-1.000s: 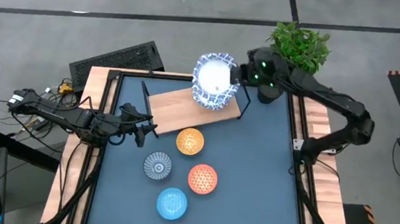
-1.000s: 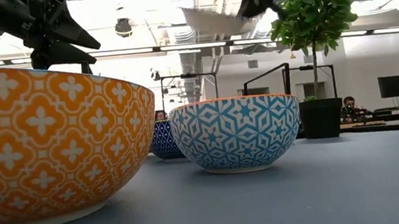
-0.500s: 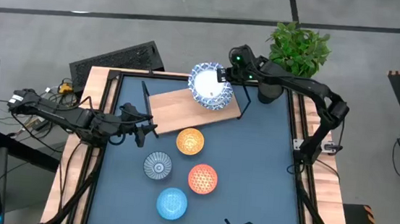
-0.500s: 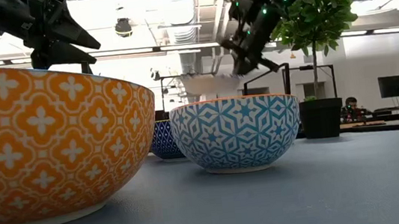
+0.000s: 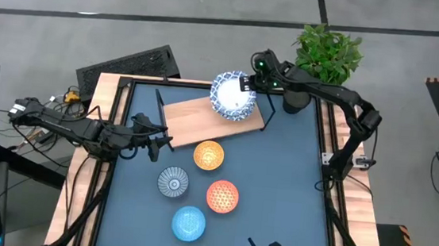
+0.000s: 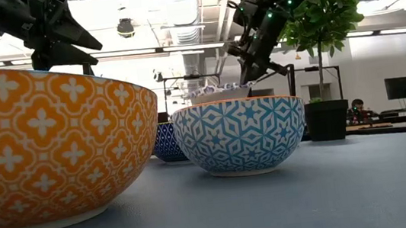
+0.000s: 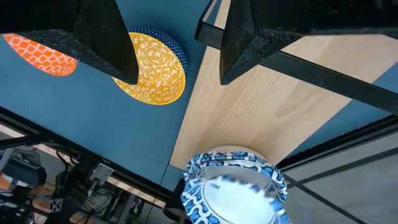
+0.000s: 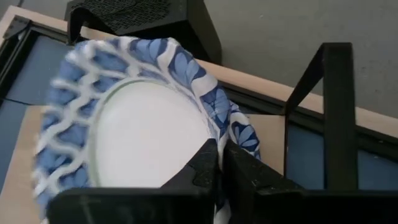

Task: Place and stack bowls onto a shelf
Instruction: Stack the white patterned bowl on top of the white patterned bowl on the shelf, then put the yellow patterned bowl on the shelf

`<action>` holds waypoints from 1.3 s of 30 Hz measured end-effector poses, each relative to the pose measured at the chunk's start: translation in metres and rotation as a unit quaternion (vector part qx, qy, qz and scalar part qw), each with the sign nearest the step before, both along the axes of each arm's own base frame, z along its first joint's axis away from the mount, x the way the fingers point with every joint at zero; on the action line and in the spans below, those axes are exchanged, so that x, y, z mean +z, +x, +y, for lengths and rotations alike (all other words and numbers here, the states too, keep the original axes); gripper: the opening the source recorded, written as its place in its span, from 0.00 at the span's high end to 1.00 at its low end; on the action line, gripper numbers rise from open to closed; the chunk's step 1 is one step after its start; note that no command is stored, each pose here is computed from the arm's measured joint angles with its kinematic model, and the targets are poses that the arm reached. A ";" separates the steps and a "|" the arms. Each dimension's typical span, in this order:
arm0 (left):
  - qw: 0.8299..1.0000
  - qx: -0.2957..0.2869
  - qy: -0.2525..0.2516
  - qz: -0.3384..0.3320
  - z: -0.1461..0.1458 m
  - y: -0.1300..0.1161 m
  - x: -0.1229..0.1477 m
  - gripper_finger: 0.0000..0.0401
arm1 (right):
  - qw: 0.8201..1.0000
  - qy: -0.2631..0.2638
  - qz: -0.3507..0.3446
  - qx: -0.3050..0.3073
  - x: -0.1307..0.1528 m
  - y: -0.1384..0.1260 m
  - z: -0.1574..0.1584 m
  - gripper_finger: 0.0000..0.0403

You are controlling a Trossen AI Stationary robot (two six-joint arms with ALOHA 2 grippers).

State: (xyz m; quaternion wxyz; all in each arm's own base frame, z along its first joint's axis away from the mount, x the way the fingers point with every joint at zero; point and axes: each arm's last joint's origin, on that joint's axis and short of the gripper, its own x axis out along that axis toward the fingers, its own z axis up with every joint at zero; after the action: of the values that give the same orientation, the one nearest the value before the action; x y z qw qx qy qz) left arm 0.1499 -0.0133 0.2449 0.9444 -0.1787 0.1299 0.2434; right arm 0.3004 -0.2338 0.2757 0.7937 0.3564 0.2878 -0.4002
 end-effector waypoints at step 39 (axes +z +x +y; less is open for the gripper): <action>1.000 -0.001 -0.015 -0.007 0.000 0.000 0.000 0.47 | 0.983 -0.065 0.047 0.168 0.052 0.018 0.181 0.49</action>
State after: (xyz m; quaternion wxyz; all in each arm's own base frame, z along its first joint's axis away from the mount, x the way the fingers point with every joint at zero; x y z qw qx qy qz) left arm 0.1501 -0.0136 0.2451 0.9427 -0.1940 0.1272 0.2398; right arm 0.3185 -0.0523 0.3276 0.8564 0.2316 0.3544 -0.2955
